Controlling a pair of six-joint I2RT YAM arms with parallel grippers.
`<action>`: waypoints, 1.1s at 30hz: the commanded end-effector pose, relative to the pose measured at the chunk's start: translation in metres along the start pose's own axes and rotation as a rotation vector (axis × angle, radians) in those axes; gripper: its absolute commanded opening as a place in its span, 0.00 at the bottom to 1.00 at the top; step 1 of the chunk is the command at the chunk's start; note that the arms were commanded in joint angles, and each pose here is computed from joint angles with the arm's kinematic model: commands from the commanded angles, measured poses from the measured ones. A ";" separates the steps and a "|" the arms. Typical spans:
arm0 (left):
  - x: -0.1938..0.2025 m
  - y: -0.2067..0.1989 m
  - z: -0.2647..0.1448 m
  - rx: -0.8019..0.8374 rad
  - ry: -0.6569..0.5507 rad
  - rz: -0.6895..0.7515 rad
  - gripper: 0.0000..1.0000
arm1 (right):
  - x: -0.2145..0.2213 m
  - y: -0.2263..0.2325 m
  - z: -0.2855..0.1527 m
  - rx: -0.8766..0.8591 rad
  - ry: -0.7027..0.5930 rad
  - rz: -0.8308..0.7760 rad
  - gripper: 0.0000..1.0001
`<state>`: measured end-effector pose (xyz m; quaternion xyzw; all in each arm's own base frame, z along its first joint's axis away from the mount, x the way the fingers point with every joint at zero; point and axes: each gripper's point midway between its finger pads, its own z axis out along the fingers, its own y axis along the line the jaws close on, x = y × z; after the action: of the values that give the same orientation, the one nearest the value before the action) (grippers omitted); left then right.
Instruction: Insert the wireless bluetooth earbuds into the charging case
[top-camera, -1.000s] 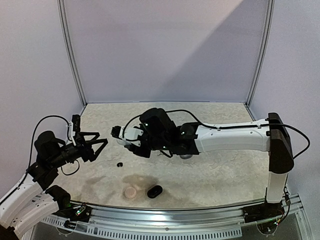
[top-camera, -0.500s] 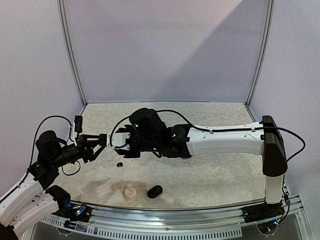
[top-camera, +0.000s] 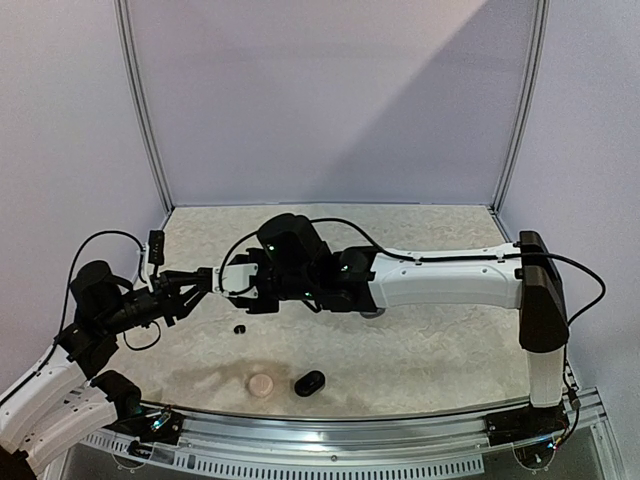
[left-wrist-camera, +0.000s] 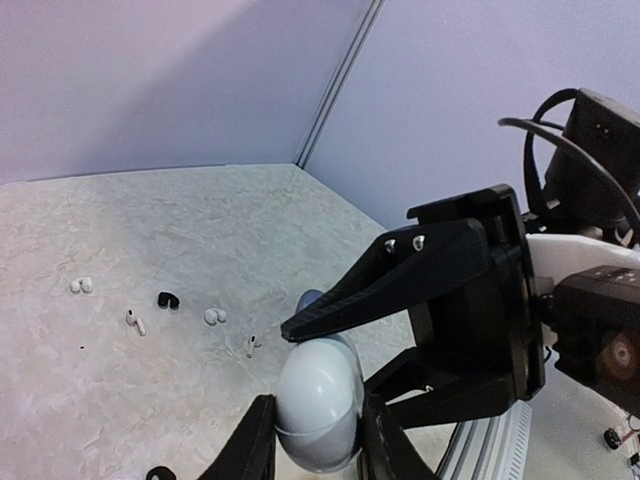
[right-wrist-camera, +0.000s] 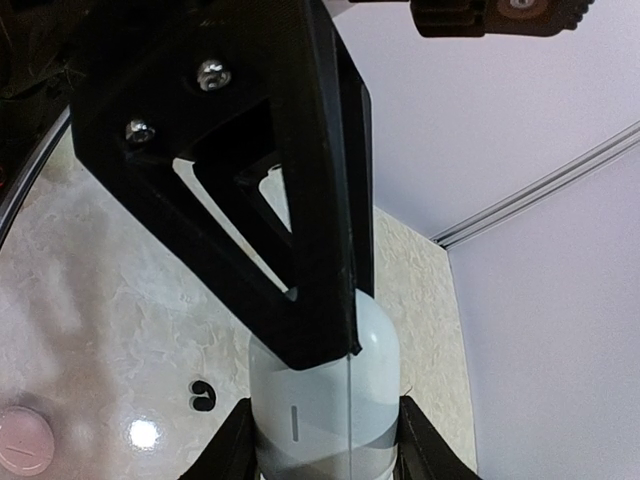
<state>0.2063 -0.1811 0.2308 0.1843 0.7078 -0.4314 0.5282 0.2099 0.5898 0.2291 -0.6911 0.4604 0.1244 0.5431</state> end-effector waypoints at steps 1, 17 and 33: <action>0.007 0.004 0.001 -0.009 0.015 -0.007 0.28 | -0.022 -0.009 0.002 0.032 -0.051 0.008 0.08; 0.001 0.010 0.000 -0.047 -0.008 0.009 0.08 | -0.028 -0.014 0.003 0.048 -0.070 0.018 0.07; -0.009 0.009 -0.006 -0.073 -0.049 0.118 0.00 | -0.031 0.001 -0.019 -0.155 -0.056 0.193 0.99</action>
<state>0.2124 -0.1718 0.2378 0.1840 0.6993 -0.3948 0.5667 0.2044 0.5993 0.2468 -0.6733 0.4779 0.1628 0.5402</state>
